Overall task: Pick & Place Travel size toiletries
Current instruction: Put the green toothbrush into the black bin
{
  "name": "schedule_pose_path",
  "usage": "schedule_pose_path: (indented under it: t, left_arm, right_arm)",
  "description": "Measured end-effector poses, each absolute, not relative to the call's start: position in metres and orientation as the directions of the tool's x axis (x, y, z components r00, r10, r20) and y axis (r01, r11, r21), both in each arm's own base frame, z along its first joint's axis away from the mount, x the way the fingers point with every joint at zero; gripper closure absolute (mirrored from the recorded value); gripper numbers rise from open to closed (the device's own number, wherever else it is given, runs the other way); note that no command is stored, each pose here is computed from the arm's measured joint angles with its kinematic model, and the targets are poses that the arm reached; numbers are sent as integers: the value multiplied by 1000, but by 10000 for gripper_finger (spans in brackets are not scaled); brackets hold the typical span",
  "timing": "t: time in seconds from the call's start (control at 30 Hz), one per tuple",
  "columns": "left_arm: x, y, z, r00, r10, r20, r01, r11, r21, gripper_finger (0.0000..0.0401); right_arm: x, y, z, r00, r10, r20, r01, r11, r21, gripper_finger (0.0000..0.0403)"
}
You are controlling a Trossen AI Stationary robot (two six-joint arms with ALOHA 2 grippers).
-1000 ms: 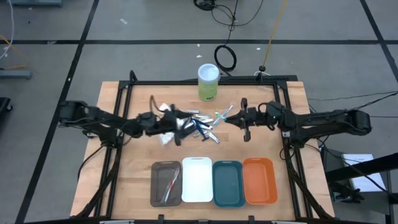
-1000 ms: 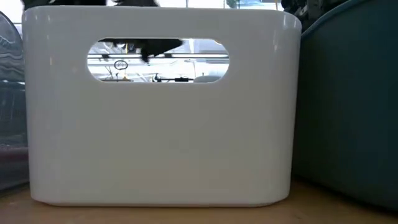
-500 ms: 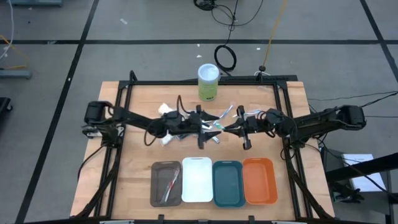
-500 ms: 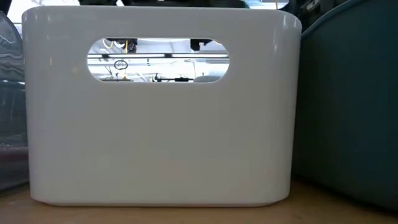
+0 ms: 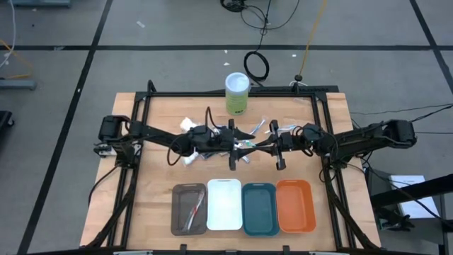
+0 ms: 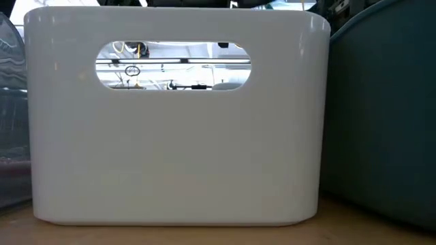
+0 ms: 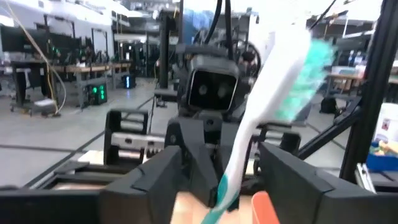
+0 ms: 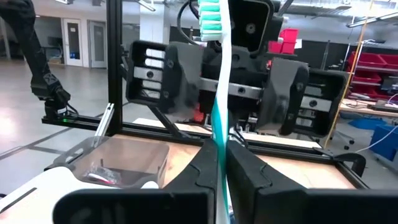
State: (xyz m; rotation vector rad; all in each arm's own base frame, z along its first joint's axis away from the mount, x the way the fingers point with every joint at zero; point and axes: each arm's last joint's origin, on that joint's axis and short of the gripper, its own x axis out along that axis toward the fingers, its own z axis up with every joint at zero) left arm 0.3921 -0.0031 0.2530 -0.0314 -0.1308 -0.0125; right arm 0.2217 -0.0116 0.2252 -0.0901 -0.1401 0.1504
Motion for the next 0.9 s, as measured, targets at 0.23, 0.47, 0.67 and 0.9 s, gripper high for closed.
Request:
schedule_pose_path:
  t: [0.23, 0.47, 0.67, 0.9]
  left_arm:
    - [392, -3, 253, 992, -7, 127, 11, 999, -30, 296]
    - [388, -3, 260, 992, -10, 123, 14, 999, -30, 390]
    - [361, -5, 292, 1000, -2, 6, 2, 999, -38, 395]
    - [314, -27, 308, 970, -64, -235, 7, 972, -236, 396]
  right_arm:
    - [222, -12, 224, 981, 153, 122, -142, 985, -97, 397]
    - [222, -13, 223, 987, 120, 107, -111, 990, -85, 366]
    - [219, -16, 219, 999, -16, 34, 18, 997, -75, 275]
    - [209, -17, 225, 998, -62, 4, 62, 995, -76, 193]
